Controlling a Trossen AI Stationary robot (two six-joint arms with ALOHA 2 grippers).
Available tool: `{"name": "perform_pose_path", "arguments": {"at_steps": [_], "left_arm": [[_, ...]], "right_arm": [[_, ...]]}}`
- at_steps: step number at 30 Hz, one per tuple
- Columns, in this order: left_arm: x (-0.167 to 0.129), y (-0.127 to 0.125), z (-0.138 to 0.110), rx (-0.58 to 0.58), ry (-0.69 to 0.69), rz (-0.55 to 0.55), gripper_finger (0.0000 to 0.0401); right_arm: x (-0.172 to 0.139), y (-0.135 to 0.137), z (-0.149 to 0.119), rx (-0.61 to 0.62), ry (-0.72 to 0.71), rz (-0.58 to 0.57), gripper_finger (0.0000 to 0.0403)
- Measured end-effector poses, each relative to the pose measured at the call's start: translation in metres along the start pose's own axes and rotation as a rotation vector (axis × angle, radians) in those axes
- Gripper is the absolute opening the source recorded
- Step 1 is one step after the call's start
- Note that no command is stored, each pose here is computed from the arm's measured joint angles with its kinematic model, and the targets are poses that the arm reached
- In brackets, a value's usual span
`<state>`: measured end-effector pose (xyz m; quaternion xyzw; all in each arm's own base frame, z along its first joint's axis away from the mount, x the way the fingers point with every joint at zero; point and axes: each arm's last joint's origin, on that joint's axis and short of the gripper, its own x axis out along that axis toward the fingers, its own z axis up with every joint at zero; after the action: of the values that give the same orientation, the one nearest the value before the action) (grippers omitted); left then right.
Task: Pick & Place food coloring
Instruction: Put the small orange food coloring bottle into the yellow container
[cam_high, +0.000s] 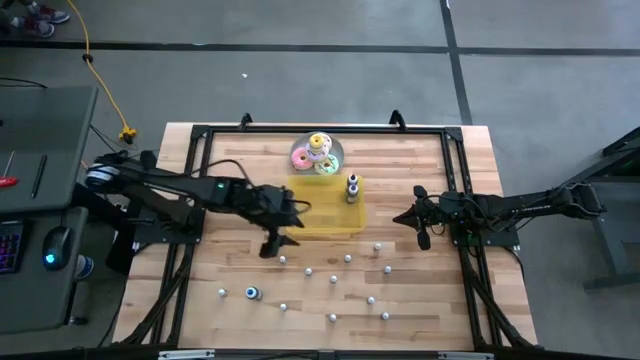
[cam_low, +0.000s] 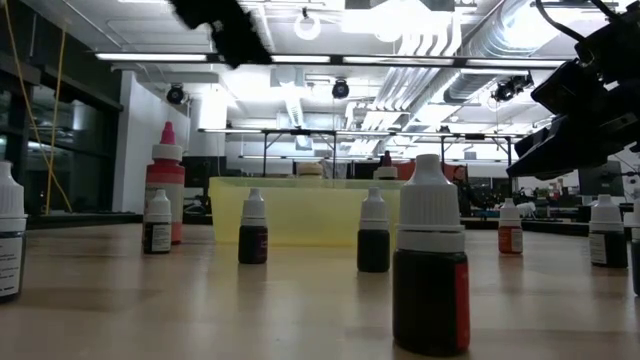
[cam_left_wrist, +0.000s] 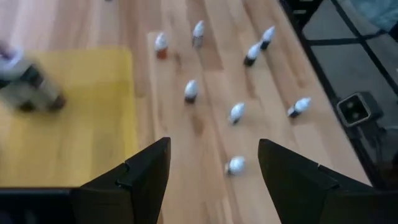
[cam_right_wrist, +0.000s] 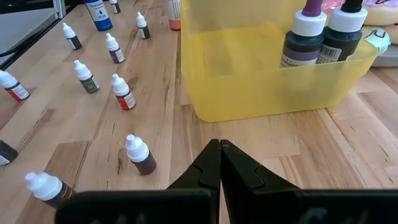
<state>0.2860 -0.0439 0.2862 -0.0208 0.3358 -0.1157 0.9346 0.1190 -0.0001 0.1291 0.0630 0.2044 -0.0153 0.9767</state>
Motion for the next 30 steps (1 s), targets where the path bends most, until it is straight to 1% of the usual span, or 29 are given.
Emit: {"name": "perform_pose_path", "arguments": {"at_steps": [1,3,5,7,9,11,13,15,17,19,21,23,25,27,29,30], "left_arm": [[0.006,0.0,0.008,0.015,-0.007,-0.004,0.0239],[0.017,0.001,0.017,0.022,0.039,-0.005,0.0239],[0.027,0.001,0.034,0.041,0.029,-0.005,0.0239],[0.035,0.002,0.043,0.057,0.082,-0.001,0.0239],[0.046,0.003,0.058,0.079,0.082,0.001,0.0239],[0.057,0.005,0.064,0.083,0.149,0.003,0.0239],[0.07,0.006,0.078,0.087,0.14,0.004,0.0239],[0.082,0.007,0.083,0.084,0.181,0.003,0.0239],[0.095,0.008,0.093,0.102,0.163,0.004,0.0239],[0.108,0.01,0.096,0.112,0.193,0.008,0.0239],[0.123,0.011,0.104,0.141,0.158,0.008,0.0239],[0.135,0.013,0.102,0.155,0.212,0.006,0.0239],[0.15,0.015,0.108,0.191,0.173,0.013,0.0239],[0.159,0.017,0.104,0.214,0.212,0.026,0.0239],[0.17,0.019,0.106,0.258,0.176,0.052,0.0239],[0.172,0.022,0.103,0.27,0.208,0.059,0.0239]], "right_arm": [[0.0,0.0,0.0,0.0,-0.001,0.0,0.0],[0.0,0.0,0.0,0.0,-0.001,0.0,0.0],[0.0,0.0,0.0,0.0,-0.002,0.0,0.0],[0.0,0.0,0.0,0.0,-0.002,0.0,0.0],[0.0,0.0,0.0,0.0,-0.003,0.001,0.0],[0.0,0.0,0.0,0.0,-0.002,0.001,0.0],[0.0,0.0,0.0,0.0,-0.003,0.001,0.0],[0.0,0.0,0.0,0.0,-0.001,0.0,0.0],[0.0,0.0,0.0,0.0,-0.004,0.001,0.0],[0.0,0.0,0.0,0.0,-0.001,0.0,0.0],[0.0,0.0,0.0,0.0,-0.003,0.001,0.0],[0.0,0.0,0.0,0.0,0.0,0.0,0.0],[0.0,0.0,0.0,0.0,-0.004,0.001,0.0],[0.0,0.0,0.0,0.0,-0.002,0.0,0.0],[0.0,0.0,0.0,0.0,-0.002,0.0,0.0],[0.0,0.0,0.0,0.0,-0.003,0.0,0.0]]}}
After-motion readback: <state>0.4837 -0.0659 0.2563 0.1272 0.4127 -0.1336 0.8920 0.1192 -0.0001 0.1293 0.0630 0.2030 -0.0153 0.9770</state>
